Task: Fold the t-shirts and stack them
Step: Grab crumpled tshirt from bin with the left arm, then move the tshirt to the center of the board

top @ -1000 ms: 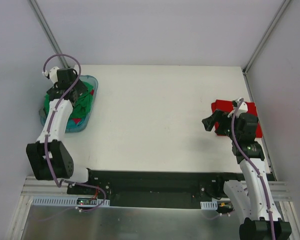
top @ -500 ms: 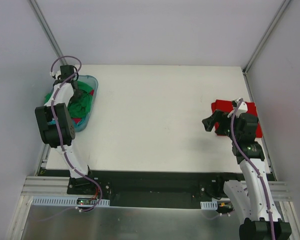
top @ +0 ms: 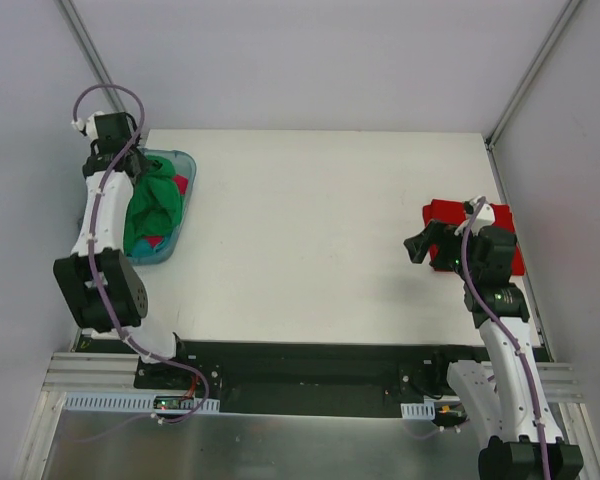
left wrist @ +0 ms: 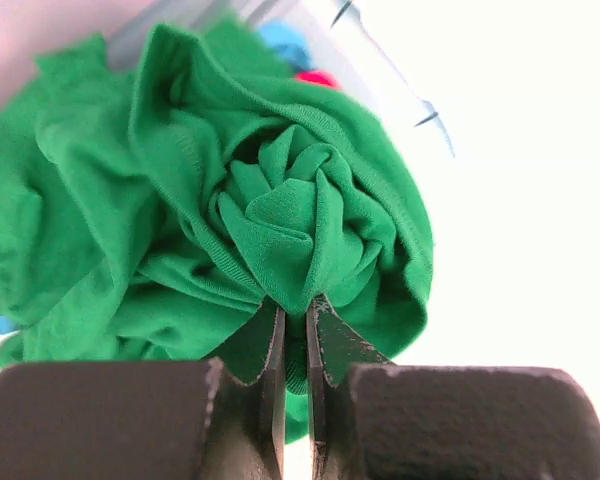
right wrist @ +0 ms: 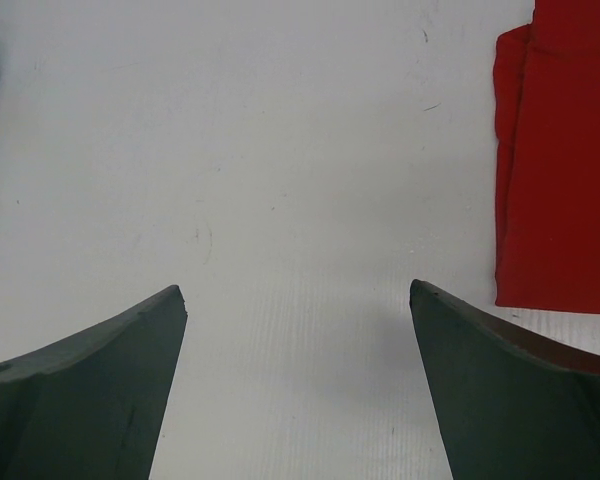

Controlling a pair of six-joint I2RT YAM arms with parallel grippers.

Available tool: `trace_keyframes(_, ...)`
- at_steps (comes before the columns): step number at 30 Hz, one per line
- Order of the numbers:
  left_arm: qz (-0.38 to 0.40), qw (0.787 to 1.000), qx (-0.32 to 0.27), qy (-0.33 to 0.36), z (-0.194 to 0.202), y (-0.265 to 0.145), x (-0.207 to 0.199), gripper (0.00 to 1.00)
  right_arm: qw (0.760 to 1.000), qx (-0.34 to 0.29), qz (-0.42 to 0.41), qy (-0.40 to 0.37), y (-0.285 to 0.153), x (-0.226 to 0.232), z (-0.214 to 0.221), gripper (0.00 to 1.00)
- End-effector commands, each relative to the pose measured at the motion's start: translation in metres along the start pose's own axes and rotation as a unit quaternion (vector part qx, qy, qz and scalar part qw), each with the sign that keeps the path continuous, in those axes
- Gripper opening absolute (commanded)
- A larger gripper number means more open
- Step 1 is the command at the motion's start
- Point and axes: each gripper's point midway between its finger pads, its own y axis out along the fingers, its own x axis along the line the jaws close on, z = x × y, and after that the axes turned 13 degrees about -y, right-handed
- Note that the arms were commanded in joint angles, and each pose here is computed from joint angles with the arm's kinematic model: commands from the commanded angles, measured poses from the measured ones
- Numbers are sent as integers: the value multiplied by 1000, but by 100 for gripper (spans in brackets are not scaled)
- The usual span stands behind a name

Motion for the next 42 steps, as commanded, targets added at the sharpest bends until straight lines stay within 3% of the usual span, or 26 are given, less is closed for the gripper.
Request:
trace_keyframes(1,99,991,-80,-49,-53,-92,-32,0,999,-40,-16,-19,-11,9,-27,96)
trace_keyframes(7,227,968,-92,-54,-62,-180,-66,0,999,-34,10,22,-30,9,-32,96)
trace_keyframes(12,365,930,-39,12,-25,-252,-129,0,997,-61,-13,45,-56,27,-43,96)
trace_keyframes(18,517,850,40,95,42,-350,-203,0,989,-120,-70,54,-86,55,-58,96)
trace_keyframes(23,630,746,138,163,98,-416,-255,0,984,-121,-118,49,-87,70,-58,96)
trace_keyframes(25,642,730,155,176,114,-423,-265,0,986,-106,-117,55,-82,69,-55,96)
trace_keyframes(27,630,737,161,182,127,-412,-270,0,986,-94,-126,55,-79,71,-52,96)
trace_keyframes(33,513,819,157,204,168,-320,-240,0,989,-82,-112,49,-73,64,-46,96)
trace_keyframes(34,490,833,153,206,172,-306,-229,6,989,-83,-111,49,-71,64,-46,96)
trace_keyframes(37,414,877,127,209,179,-266,-185,39,990,-74,-103,57,-63,59,-43,96)
trace_keyframes(38,386,894,104,204,173,-255,-171,58,991,-73,-97,60,-58,55,-42,96)
trace_keyframes(39,364,905,91,201,172,-246,-158,89,992,-69,-85,64,-53,50,-40,96)
trace_keyframes(40,343,916,75,193,167,-239,-146,99,993,-62,-72,67,-49,45,-38,96)
trace_keyframes(42,321,928,51,180,158,-235,-127,99,994,-51,-59,70,-43,39,-35,96)
